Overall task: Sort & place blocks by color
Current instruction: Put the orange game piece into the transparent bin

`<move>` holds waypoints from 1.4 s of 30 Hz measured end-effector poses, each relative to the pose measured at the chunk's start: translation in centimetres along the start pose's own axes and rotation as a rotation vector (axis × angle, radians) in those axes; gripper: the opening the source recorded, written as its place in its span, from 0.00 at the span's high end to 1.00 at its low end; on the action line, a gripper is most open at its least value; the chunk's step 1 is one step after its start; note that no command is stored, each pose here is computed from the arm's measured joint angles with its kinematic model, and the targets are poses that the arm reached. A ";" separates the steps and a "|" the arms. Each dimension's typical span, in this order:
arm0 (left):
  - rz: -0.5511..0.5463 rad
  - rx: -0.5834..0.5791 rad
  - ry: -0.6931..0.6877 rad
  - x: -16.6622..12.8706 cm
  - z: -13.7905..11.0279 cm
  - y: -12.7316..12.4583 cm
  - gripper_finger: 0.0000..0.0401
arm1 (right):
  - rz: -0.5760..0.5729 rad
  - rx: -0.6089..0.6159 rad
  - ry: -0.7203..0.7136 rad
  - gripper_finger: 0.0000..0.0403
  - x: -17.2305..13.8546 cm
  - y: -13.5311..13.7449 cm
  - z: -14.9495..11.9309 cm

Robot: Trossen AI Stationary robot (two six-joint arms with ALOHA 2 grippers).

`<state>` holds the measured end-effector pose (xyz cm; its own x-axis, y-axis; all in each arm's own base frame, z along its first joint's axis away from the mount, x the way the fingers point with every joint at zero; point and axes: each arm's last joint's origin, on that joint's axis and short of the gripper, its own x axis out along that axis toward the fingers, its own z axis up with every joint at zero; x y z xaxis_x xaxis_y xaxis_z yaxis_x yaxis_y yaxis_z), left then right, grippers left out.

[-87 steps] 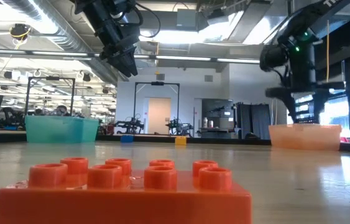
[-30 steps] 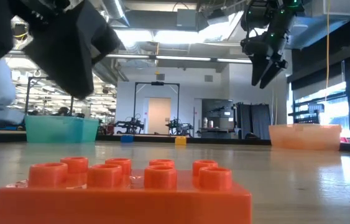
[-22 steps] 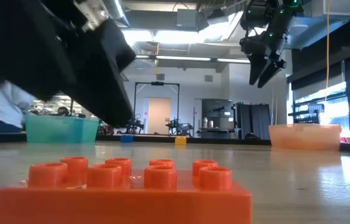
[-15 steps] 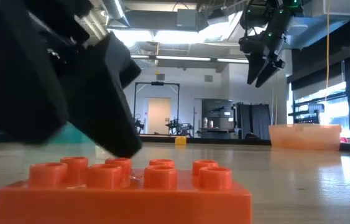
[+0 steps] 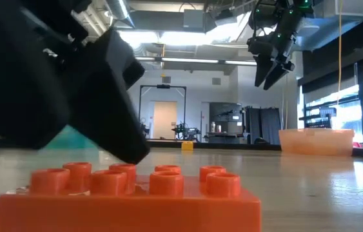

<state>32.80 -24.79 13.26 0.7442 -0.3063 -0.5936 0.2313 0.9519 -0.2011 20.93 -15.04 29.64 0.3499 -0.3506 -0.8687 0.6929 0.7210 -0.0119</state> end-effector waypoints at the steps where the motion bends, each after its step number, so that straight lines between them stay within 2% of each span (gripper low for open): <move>1: -0.002 -0.001 -0.006 0.2 0.0 0.0 0.50 | 0.000 0.000 0.001 0.34 0.0 0.0 0.0; 5: 0.027 0.006 0.010 0.8 -1.0 0.0 0.50 | 0.000 0.000 -0.001 0.34 0.0 0.0 0.0; 14: 0.054 -0.067 0.027 1.7 -1.9 0.3 0.50 | 0.001 0.001 -0.010 0.34 0.0 0.0 0.1; 18: 0.080 -0.162 0.021 1.8 -1.9 0.7 0.55 | 0.001 0.001 -0.010 0.34 0.0 0.0 0.1; 23: 0.087 -0.235 0.048 1.8 -2.1 0.9 0.67 | 0.001 0.001 -0.010 0.34 0.0 0.0 0.1; 28: 0.053 -0.328 0.073 1.4 -1.8 0.8 0.68 | 0.001 0.001 -0.009 0.34 0.0 0.0 0.1; 36: 0.096 -0.387 0.143 -2.3 0.0 0.5 0.68 | 0.001 0.001 -0.009 0.34 0.0 0.0 0.1; 42: 0.162 -0.430 0.243 -8.1 1.8 0.5 0.68 | 0.001 0.001 -0.009 0.34 0.0 0.0 0.1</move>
<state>28.04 -21.85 19.40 0.5704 -0.1978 -0.7972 -0.1915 0.9118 -0.3632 20.99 -15.09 29.67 0.3561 -0.3552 -0.8643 0.6932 0.7206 -0.0105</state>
